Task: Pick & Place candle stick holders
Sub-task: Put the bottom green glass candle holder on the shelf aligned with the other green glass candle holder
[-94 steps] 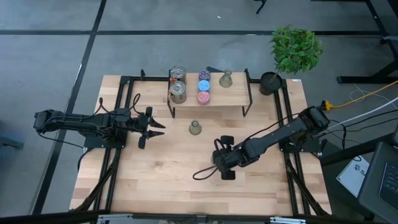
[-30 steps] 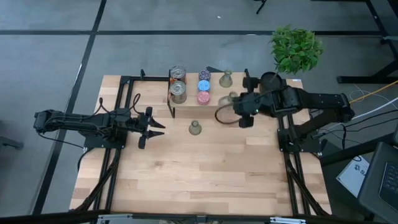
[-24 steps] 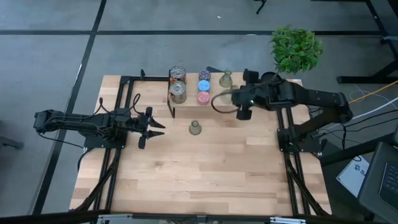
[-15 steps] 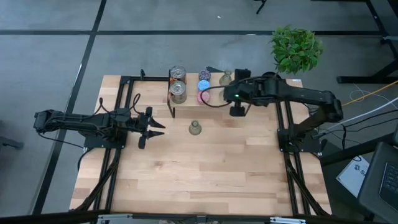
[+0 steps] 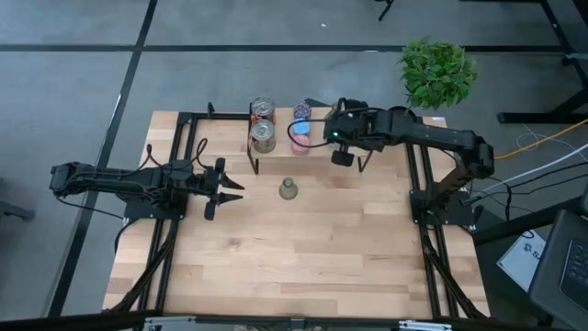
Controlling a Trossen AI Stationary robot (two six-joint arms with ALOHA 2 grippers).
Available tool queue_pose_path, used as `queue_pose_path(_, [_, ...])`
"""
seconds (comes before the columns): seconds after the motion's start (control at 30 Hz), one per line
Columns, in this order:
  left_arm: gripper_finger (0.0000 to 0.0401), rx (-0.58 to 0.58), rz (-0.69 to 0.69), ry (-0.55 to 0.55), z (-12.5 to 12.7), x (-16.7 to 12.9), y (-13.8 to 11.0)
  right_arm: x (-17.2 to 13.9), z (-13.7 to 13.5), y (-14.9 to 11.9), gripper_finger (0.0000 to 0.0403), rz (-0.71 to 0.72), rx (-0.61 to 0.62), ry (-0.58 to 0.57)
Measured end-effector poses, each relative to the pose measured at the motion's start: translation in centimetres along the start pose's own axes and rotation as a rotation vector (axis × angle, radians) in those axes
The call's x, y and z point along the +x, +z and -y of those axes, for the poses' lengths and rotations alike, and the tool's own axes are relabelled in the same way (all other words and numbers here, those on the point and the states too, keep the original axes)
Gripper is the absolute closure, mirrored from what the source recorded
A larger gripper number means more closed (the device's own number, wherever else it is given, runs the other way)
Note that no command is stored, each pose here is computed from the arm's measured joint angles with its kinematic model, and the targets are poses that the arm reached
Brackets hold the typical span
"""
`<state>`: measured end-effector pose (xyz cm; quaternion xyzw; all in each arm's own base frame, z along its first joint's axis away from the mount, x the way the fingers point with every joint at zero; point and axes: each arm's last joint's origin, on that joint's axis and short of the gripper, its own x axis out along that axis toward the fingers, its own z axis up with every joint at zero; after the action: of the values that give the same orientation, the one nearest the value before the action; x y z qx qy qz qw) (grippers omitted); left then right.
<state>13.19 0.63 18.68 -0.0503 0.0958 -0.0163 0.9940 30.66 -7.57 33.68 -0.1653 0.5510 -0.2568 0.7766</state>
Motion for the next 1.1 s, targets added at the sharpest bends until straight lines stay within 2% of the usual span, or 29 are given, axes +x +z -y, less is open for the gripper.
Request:
queue_pose_path(0.2, [0.0274,0.000,0.000,0.000,0.0,0.0,0.0,0.4,0.6,-0.2,0.0394,-0.013,0.056,-0.009])
queue_pose_path(1.1, [0.0274,0.000,0.000,0.000,0.0,0.0,0.0,1.2,2.0,-0.4,0.0394,-0.025,0.078,-0.032])
